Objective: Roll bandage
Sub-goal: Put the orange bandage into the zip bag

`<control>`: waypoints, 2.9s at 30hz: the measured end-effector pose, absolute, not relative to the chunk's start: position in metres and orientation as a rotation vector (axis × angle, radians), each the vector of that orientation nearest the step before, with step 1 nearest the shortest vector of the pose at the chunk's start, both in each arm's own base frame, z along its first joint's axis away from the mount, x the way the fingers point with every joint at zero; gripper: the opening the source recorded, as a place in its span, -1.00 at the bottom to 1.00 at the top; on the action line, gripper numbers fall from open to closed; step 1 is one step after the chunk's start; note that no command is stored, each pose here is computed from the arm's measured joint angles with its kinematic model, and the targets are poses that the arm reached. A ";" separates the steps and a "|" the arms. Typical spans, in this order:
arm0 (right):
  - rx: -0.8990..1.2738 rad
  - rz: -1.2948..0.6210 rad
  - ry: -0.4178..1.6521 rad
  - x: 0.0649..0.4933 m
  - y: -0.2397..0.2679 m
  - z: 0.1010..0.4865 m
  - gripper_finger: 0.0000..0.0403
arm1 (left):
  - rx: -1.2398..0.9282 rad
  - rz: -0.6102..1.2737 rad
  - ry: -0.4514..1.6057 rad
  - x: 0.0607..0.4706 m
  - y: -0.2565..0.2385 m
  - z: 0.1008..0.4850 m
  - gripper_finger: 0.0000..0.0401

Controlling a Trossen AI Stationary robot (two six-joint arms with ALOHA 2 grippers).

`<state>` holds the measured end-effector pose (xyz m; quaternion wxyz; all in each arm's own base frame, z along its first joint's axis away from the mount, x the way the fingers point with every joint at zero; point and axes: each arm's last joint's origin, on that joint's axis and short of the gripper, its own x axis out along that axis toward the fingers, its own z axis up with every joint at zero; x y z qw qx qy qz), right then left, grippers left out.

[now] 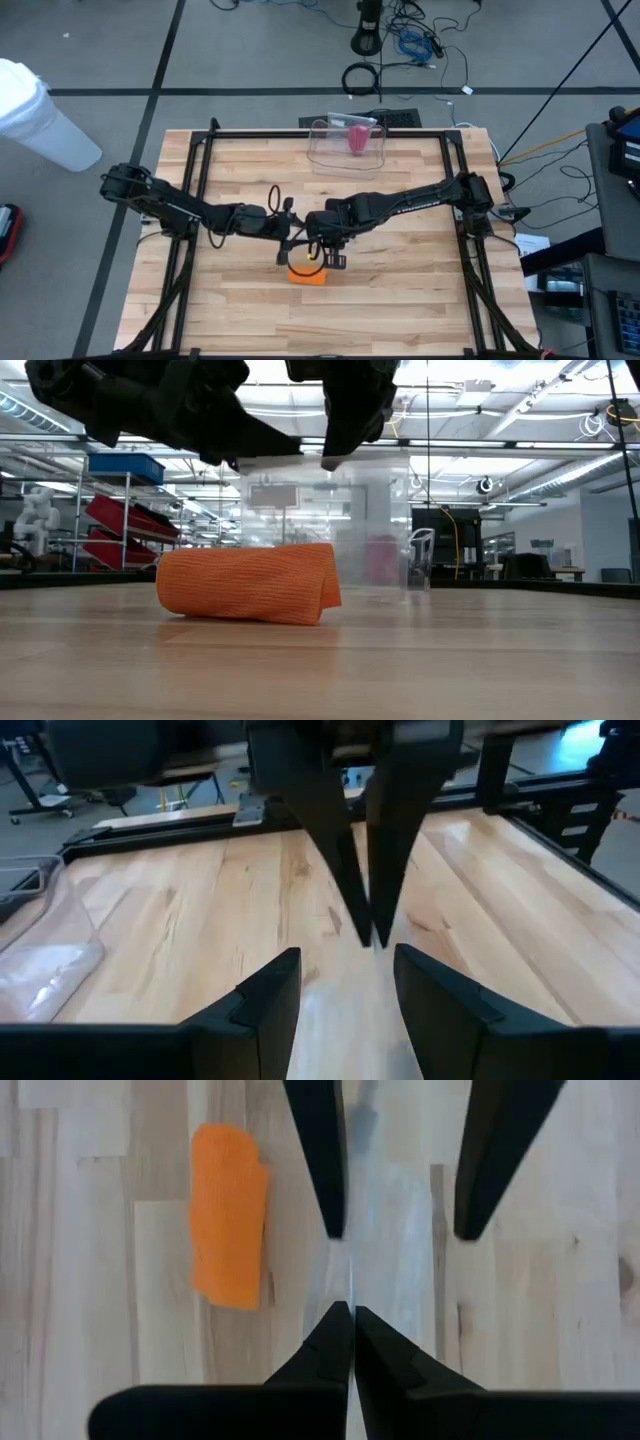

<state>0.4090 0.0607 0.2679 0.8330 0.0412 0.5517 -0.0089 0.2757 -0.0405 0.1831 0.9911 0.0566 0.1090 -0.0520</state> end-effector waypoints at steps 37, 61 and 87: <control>-0.204 -0.042 1.205 0.401 0.072 0.266 -0.97 | 0.097 -0.008 0.409 0.300 -0.041 0.170 -0.99; -0.762 -0.131 1.181 0.405 0.103 0.250 -0.48 | -0.041 0.173 0.363 0.302 -0.035 0.173 -1.00; -0.623 -0.145 1.251 0.400 0.093 0.248 -0.62 | -0.202 -0.001 0.291 0.306 -0.032 0.181 -1.00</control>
